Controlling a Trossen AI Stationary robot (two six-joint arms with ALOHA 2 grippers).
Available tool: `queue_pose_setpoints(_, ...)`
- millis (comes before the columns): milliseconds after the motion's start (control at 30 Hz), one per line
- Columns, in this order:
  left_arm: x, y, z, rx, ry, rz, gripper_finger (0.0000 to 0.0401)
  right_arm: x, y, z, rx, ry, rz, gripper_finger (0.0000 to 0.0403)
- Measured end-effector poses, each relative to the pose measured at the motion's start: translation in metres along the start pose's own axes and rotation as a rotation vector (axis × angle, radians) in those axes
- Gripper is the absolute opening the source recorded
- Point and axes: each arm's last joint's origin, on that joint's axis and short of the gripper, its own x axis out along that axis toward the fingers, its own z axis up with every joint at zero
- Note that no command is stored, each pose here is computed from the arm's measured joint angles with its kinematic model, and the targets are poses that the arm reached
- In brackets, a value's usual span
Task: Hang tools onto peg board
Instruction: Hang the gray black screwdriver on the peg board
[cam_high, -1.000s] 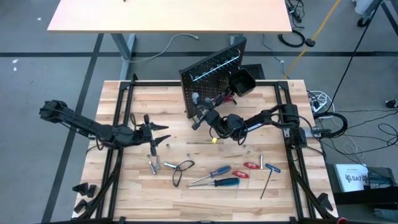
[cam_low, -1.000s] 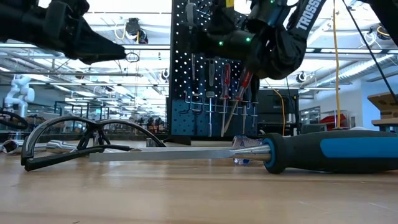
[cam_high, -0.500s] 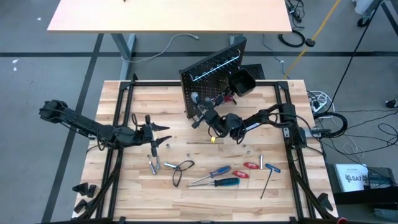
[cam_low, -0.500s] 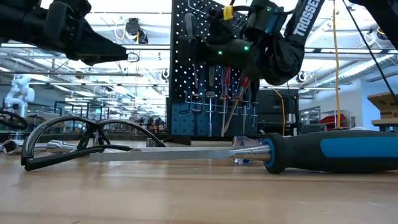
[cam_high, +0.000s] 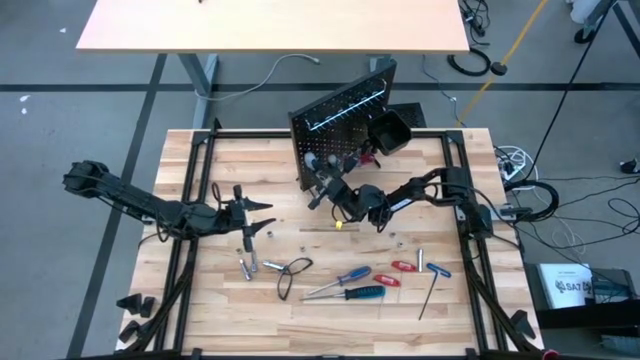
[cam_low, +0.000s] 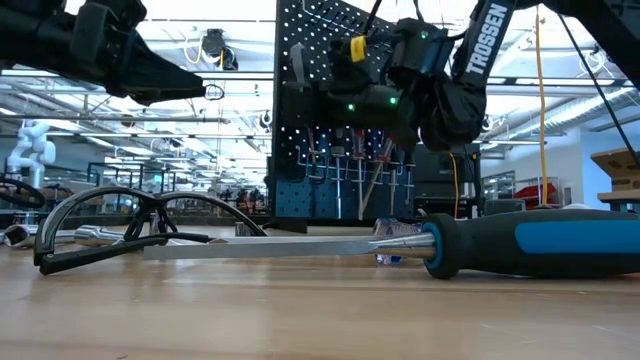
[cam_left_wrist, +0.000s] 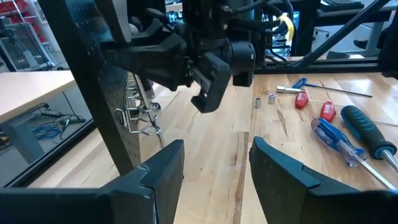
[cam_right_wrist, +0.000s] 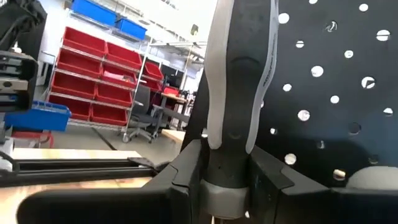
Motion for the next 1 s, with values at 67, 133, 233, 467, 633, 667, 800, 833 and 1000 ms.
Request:
queue_pose_setpoints(67,0.0,0.0,0.0,0.0,0.0,0.0,0.0185,-0.001,-0.001,0.0,0.0,0.0,-0.002,0.0075)
queue_pose_setpoints(133,0.0,0.0,0.0,0.0,0.001,0.0,0.0185,-0.001,-0.001,-0.001,-0.006,0.005,-0.002,0.0075)
queue_pose_setpoints(233,0.0,0.0,0.0,0.001,0.001,0.0,0.0185,-0.003,-0.002,-0.003,-0.019,0.012,0.0,0.0075)
queue_pose_setpoints(467,0.0,0.0,0.0,0.0,-0.001,0.0,0.0185,-0.003,-0.008,-0.008,-0.013,0.02,0.004,0.0075)
queue_pose_setpoints(633,0.0,0.0,0.0,-0.002,-0.002,0.0,0.0185,-0.001,-0.011,-0.01,0.015,0.023,-0.004,0.0075)
queue_pose_setpoints(667,0.0,0.0,0.0,-0.002,-0.002,0.0,0.0185,-0.001,-0.011,-0.01,0.021,0.024,-0.005,0.0075)
queue_pose_setpoints(800,0.0,0.0,0.0,-0.002,-0.002,0.0,0.0185,-0.002,-0.009,-0.018,0.032,0.033,0.017,0.0075)
queue_pose_setpoints(833,0.0,0.0,0.0,-0.002,-0.002,0.0,0.0185,-0.003,-0.008,-0.021,0.034,0.04,0.02,0.0075)
queue_pose_setpoints(1000,0.0,0.0,0.0,-0.002,-0.001,0.0,0.0185,-0.006,-0.004,-0.028,0.018,0.057,0.032,0.0075)
